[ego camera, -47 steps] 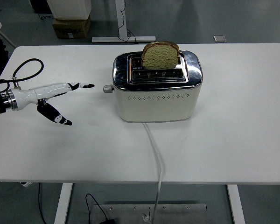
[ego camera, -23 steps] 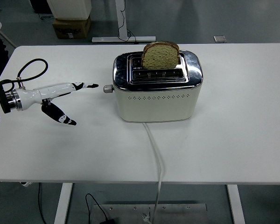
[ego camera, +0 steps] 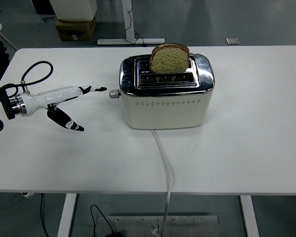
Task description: Press down toaster
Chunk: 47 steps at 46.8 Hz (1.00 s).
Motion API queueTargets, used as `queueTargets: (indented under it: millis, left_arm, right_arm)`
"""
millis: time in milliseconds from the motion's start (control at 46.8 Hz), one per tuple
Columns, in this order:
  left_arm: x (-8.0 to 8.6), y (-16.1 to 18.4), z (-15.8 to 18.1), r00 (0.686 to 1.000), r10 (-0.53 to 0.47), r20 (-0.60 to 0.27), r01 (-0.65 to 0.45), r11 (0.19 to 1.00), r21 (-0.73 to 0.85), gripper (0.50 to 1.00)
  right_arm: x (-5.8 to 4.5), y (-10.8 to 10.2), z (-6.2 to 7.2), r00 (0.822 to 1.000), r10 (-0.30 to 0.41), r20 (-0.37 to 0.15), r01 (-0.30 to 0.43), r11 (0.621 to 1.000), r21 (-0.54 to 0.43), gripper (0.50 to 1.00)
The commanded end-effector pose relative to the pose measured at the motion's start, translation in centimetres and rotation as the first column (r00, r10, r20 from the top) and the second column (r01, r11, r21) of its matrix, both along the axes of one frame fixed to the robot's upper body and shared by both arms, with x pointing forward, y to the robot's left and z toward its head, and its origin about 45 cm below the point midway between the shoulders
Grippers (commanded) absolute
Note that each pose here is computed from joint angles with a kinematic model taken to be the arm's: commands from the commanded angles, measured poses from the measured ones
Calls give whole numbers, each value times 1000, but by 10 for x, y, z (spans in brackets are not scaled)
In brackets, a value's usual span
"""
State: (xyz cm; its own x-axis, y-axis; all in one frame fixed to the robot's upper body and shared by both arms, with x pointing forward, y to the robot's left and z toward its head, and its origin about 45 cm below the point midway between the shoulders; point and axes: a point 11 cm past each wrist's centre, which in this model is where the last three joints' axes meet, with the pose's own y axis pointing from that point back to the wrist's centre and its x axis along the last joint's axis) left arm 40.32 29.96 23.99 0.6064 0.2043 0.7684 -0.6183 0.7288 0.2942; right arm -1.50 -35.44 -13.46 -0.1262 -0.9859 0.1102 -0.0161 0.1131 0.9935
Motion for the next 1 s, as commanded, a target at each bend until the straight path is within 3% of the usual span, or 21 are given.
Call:
queueTargets:
  millis: [0, 983]
  left_arm:
    - [0, -1, -1, 1000, -2, -1, 2, 1000, 0, 1000]
    - [-4, -8, -15, 1000, -7, -29, 6, 1000, -15, 1000]
  right_arm:
    - [0, 0, 0, 1000, 0, 0, 0, 1000, 0, 998]
    - [0, 0, 0, 1000, 0, 0, 0, 1000, 0, 998]
